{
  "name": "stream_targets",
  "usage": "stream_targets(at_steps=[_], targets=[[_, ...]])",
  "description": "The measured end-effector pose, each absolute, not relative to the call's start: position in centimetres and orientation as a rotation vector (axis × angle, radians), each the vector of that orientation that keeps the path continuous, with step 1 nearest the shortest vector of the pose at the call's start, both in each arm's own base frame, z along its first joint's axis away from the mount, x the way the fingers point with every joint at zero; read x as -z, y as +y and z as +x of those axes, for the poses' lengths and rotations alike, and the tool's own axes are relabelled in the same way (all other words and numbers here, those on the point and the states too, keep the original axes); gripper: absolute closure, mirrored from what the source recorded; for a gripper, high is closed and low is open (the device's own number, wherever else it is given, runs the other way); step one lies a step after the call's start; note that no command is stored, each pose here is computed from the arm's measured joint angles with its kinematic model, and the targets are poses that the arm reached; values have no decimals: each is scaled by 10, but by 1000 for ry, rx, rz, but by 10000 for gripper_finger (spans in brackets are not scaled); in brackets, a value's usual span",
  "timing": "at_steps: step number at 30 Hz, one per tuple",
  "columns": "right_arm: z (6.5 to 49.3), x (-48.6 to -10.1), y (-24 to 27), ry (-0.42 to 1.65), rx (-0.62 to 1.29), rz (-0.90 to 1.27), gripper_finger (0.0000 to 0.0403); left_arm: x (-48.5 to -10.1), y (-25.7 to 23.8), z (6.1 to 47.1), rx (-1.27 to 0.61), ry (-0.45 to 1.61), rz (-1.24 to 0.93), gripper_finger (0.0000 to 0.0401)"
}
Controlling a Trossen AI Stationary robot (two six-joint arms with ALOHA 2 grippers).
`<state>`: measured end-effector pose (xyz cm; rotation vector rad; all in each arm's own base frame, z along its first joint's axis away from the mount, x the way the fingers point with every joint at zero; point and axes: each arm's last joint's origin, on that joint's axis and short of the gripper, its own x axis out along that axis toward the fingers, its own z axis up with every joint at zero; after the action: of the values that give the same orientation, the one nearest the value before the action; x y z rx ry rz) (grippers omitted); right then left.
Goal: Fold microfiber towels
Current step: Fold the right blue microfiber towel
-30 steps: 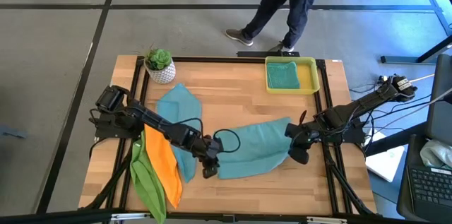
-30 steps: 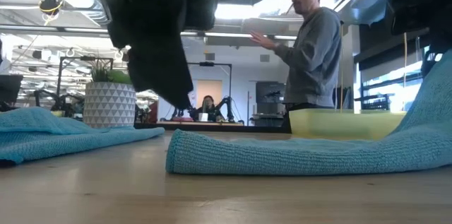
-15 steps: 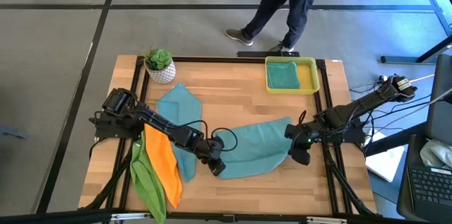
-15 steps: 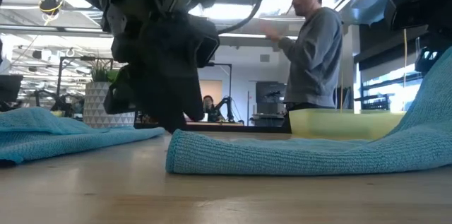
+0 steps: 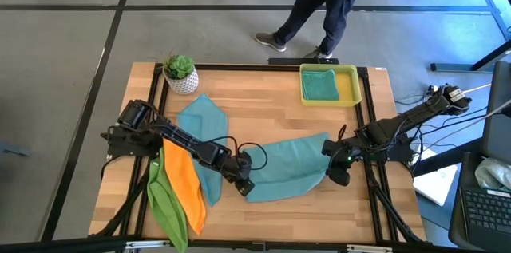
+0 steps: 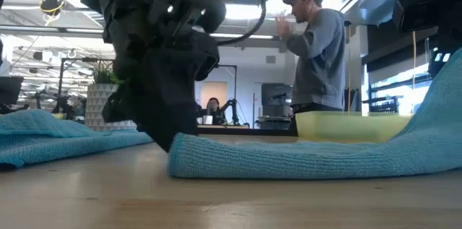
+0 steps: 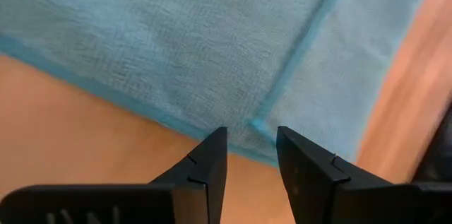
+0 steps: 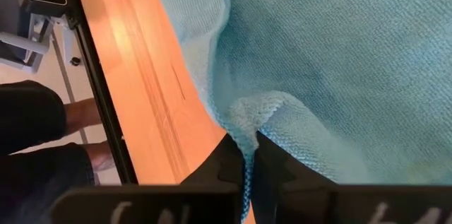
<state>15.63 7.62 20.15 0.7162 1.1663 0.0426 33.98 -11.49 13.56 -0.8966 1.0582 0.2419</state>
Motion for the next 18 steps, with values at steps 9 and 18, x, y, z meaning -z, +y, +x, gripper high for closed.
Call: stream_targets(at_steps=[9, 18], targets=[[156, -201, 76, 1180, -32, 739, 396, -133, -116, 342, -264, 1050, -967, 286], [156, -201, 76, 1185, -20, 761, 396, -134, -119, 342, -249, 1038, -967, 286]])
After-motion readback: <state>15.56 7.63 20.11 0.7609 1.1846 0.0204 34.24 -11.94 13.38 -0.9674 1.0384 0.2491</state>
